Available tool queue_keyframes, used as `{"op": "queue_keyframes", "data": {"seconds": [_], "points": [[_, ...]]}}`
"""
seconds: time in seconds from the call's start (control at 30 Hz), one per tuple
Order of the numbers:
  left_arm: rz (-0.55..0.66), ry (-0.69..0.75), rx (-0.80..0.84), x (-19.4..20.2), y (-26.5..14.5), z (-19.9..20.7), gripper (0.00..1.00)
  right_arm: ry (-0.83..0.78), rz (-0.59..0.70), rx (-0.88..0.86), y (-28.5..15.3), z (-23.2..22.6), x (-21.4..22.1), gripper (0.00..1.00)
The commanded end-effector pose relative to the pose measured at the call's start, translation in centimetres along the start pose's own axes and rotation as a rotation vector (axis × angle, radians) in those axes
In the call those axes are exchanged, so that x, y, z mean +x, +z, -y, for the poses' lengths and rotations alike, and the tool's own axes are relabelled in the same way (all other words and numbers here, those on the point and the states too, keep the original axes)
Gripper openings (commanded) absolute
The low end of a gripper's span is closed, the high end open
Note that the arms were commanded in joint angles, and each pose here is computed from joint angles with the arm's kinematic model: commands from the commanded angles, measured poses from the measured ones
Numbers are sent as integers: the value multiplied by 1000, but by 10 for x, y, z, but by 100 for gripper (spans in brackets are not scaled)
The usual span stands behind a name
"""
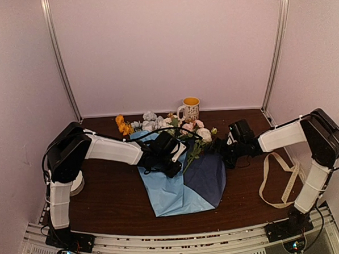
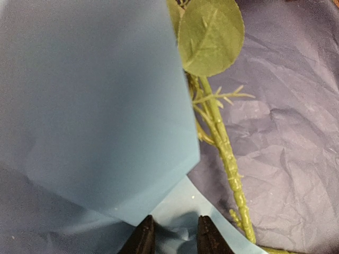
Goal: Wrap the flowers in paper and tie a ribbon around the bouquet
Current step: Pick up the two-thirds-folded wrapping paper from the center of the board, then fold the two-thirds-folded wrapping paper at the center of the board.
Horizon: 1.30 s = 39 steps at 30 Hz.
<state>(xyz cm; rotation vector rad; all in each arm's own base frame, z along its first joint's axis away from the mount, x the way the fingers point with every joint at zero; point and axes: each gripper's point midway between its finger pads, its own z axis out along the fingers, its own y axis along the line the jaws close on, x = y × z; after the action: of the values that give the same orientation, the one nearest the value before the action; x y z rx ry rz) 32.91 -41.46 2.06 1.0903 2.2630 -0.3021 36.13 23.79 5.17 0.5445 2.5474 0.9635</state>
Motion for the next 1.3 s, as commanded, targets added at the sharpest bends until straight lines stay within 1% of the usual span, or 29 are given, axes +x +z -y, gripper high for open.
{"op": "queue_keyframes", "data": {"seconds": [0.0, 0.2, 0.3, 0.4, 0.5, 0.53, 0.6, 0.67, 0.77, 0.83, 1.0, 1.13, 1.27], "points": [[-269, 44, 11, 89, 27, 1, 30, -13, -26, -72, -3, -21, 10, 88], [-269, 43, 11, 88, 27, 1, 30, -39, -5, -110, -17, -35, 19, 60], [-268, 43, 14, 88, 27, 1, 30, -44, -14, -73, -15, -30, 25, 39], [-262, 37, 33, 88, 28, 5, 30, -61, 2, -44, -20, -33, 24, 20], [-256, 26, 50, 88, 29, 7, 30, -94, 10, -16, -23, -39, 22, 4], [-256, 23, 54, 88, 29, 7, 30, -105, 8, -6, -23, -41, 21, 0], [-255, 13, 61, 88, 28, 7, 30, -140, 10, 18, -24, -48, 23, 0], [-240, -5, 73, 85, 25, 6, 30, -191, 25, 2, -28, -69, 24, 0], [-192, -19, 88, 76, 17, 5, 30, -258, 19, -99, -29, -110, 38, 0], [-161, -22, 97, 69, 13, 6, 30, -270, 11, -140, -26, -125, 45, 0], [-86, -51, 175, 49, 2, 15, 30, -269, -33, -188, -5, -136, 62, 0], [-7, -72, 216, 27, -17, 15, 33, -262, -86, -192, 22, -131, 80, 0], [8, -87, 239, 22, -30, 10, 35, -264, -105, -201, 42, -131, 85, 0]]}}
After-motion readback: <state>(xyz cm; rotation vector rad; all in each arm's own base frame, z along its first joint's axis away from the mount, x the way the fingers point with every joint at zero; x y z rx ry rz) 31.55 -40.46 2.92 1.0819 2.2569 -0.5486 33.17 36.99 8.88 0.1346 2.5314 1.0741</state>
